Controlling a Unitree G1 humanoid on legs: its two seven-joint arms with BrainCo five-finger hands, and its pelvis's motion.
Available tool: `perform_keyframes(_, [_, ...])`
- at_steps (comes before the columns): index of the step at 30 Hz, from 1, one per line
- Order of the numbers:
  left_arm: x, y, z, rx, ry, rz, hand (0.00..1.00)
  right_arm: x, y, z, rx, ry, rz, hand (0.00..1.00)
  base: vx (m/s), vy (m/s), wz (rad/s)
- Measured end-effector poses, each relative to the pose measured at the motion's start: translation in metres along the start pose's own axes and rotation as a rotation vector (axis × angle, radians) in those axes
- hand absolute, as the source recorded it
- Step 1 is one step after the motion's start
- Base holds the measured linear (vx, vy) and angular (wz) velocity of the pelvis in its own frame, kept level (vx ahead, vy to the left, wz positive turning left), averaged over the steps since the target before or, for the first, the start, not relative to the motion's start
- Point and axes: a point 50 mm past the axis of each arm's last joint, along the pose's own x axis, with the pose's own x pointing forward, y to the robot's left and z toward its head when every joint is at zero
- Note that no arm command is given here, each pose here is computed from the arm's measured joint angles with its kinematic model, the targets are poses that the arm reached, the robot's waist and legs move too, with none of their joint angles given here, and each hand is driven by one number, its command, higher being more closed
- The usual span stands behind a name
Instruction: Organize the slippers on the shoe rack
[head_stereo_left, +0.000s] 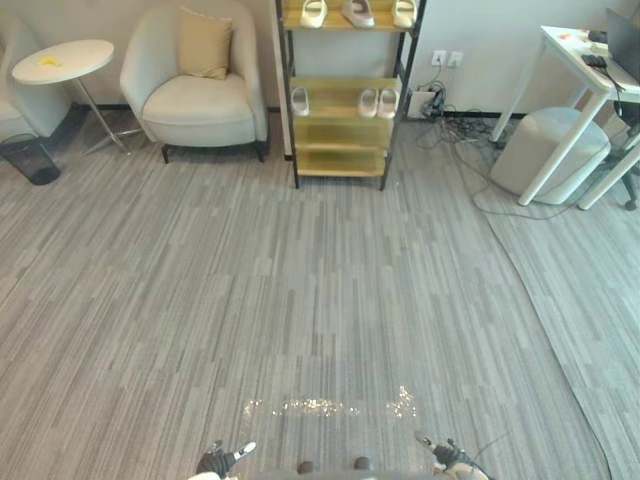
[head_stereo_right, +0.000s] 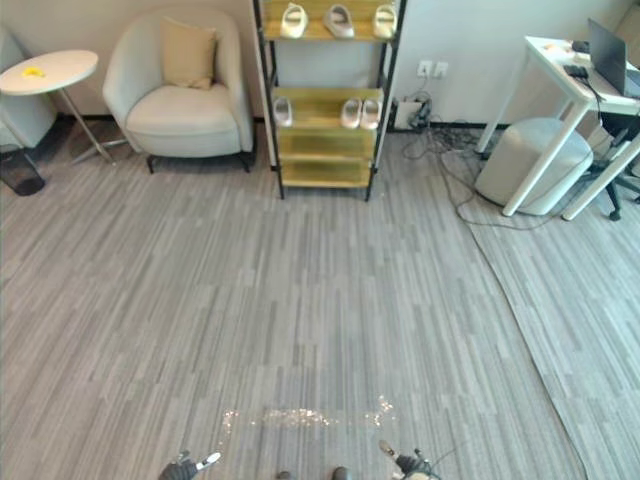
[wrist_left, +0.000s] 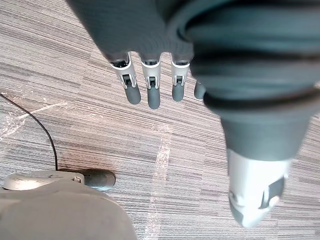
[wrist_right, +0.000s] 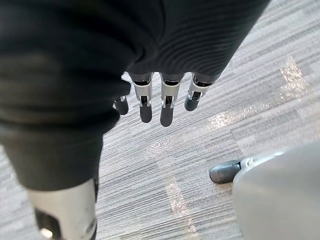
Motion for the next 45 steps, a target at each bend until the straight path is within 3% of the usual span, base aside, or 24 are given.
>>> perform_keyframes(9, [0.0,-0.001,0.0,-0.005,0.0,-0.001,0.0,0.0,0.002,0.0,0.006,0.0,0.005,0.0,0.02,-0.031,-0.09])
perform_keyframes(18, [0.0,-0.004,0.025,-0.148,-0.105,0.021,0.0,-0.002,0.008,0.011,0.012,-0.067,0.027,0.0,0.02,-0.053,-0.05])
perform_keyframes(22, [0.0,-0.003,0.029,-0.151,-0.124,0.022,0.0,-0.002,0.01,0.013,-0.003,-0.074,0.034,0.0,0.18,0.071,-0.2])
perform_keyframes(32, [0.001,0.003,0.031,-0.162,-0.127,0.039,0.0,-0.009,0.049,0.013,-0.008,-0.086,0.146,0.0,0.44,0.287,-0.28])
perform_keyframes(45, [0.003,-0.051,0.058,-0.162,-0.152,-0.102,0.0,-0.007,0.043,0.044,-0.014,-0.204,0.142,0.0,0.51,0.057,0.27])
